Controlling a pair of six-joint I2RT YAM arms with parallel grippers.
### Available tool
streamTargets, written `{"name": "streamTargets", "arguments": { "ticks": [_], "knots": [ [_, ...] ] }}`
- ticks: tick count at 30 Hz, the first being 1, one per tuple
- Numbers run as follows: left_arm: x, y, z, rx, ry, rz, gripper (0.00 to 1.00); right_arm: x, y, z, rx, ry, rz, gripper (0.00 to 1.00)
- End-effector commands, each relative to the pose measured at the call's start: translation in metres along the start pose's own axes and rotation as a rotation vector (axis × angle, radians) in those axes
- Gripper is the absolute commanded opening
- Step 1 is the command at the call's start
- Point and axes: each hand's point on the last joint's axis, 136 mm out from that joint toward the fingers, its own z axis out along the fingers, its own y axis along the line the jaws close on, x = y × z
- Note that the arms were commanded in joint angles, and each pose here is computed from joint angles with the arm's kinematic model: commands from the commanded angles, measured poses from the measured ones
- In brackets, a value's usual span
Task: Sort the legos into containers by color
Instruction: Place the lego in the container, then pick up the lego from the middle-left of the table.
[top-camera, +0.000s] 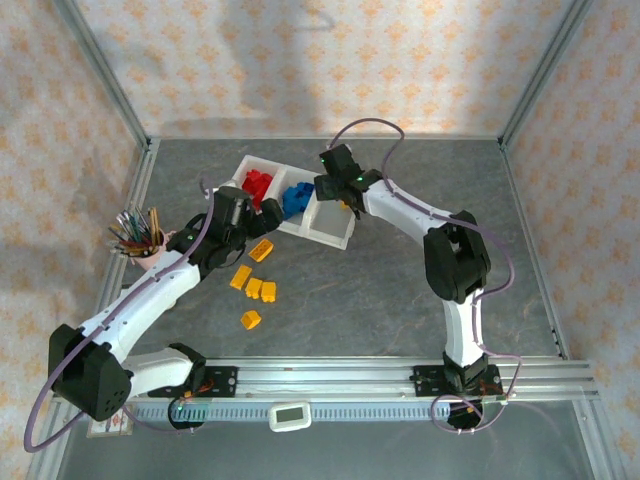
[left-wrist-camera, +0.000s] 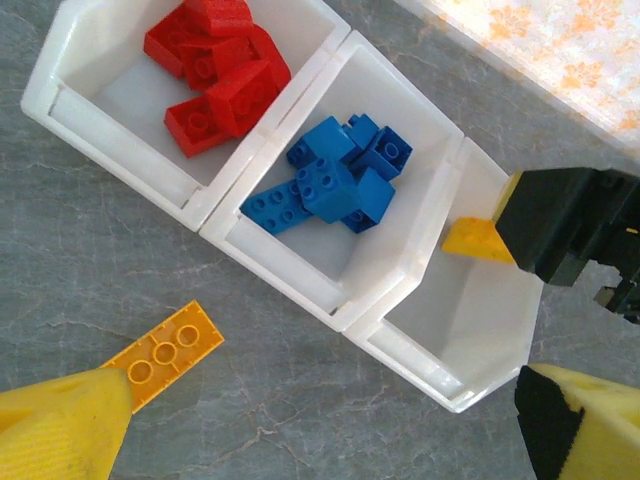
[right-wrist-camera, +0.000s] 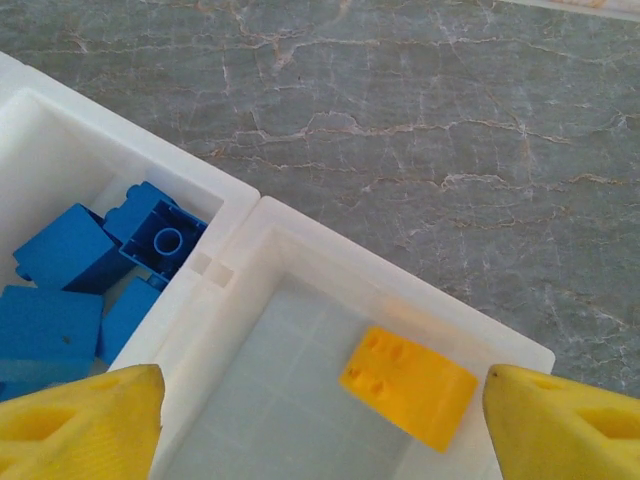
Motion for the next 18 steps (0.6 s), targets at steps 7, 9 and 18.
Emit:
{"name": "streamTargets", "arguments": {
  "ticks": [7, 9, 18],
  "knots": [
    [-0.015, 0.019, -0.034, -0.043, -0.08, -0.009, 0.99, 0.025, 0.053, -0.056, -0.144, 0.005, -0.006, 0.85],
    [-0.013, 0.027, -0.041, -0.067, -0.083, -0.015, 1.0, 0.038, 0.066, -0.06, -0.167, 0.026, -0.012, 0.86],
    [0.004, 0.071, -0.072, -0.186, -0.089, -0.054, 1.0, 0.087, 0.137, -0.065, -0.269, 0.097, -0.057, 0.9]
  ]
}}
